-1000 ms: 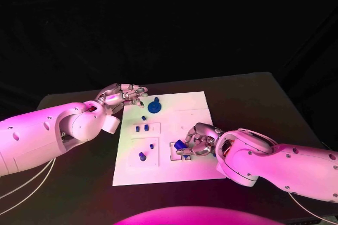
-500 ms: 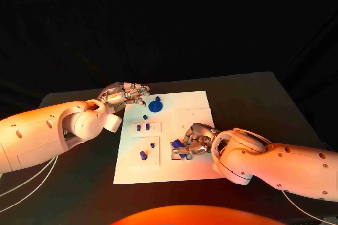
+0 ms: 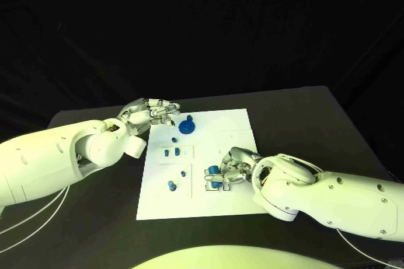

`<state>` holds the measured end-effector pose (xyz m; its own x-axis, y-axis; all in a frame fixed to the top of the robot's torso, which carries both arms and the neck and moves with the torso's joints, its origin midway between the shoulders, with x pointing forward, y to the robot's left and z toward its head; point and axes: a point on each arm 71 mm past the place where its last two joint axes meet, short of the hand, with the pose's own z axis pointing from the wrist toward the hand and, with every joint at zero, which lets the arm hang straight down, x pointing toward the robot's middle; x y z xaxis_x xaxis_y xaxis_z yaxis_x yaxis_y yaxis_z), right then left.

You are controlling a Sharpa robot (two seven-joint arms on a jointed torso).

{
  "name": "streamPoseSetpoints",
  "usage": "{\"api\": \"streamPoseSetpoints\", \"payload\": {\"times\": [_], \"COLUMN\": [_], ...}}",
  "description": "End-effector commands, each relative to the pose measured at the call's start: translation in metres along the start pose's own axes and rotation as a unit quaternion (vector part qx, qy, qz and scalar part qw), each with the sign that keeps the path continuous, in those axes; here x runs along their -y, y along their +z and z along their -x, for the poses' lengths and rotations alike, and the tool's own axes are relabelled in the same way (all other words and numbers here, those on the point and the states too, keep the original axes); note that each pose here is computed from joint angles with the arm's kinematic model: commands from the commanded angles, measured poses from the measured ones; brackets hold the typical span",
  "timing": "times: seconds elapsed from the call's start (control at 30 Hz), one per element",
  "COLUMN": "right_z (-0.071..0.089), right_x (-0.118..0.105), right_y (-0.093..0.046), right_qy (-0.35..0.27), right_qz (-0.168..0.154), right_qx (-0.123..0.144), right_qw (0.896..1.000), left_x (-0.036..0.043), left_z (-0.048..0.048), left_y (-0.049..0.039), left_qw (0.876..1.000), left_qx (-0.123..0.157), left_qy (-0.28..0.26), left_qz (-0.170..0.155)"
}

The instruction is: Assemble the parts on the task board

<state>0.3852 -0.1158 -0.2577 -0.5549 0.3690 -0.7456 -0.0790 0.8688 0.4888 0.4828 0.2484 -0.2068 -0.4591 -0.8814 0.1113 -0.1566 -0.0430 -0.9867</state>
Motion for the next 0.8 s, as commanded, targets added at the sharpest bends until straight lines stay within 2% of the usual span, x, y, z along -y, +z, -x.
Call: {"api": "streamPoseSetpoints", "payload": {"times": [0.03, 0.8], "right_z": [-0.0005, -0.0051], "right_x": [-0.0003, -0.0037], "right_y": [0.0004, -0.0013], "right_qy": [-0.016, -0.021], "right_qz": [-0.001, 0.009], "right_qx": [0.003, -0.007], "right_qw": [1.000, 1.000], "left_x": [0.0004, -0.0002], "left_z": [-0.0027, -0.0023], "left_y": [0.0000, -0.0006], "left_qw": [1.000, 1.000], "left_qx": [-0.013, -0.014], "left_qy": [-0.001, 0.001], "left_qz": [-0.002, 0.003]}}
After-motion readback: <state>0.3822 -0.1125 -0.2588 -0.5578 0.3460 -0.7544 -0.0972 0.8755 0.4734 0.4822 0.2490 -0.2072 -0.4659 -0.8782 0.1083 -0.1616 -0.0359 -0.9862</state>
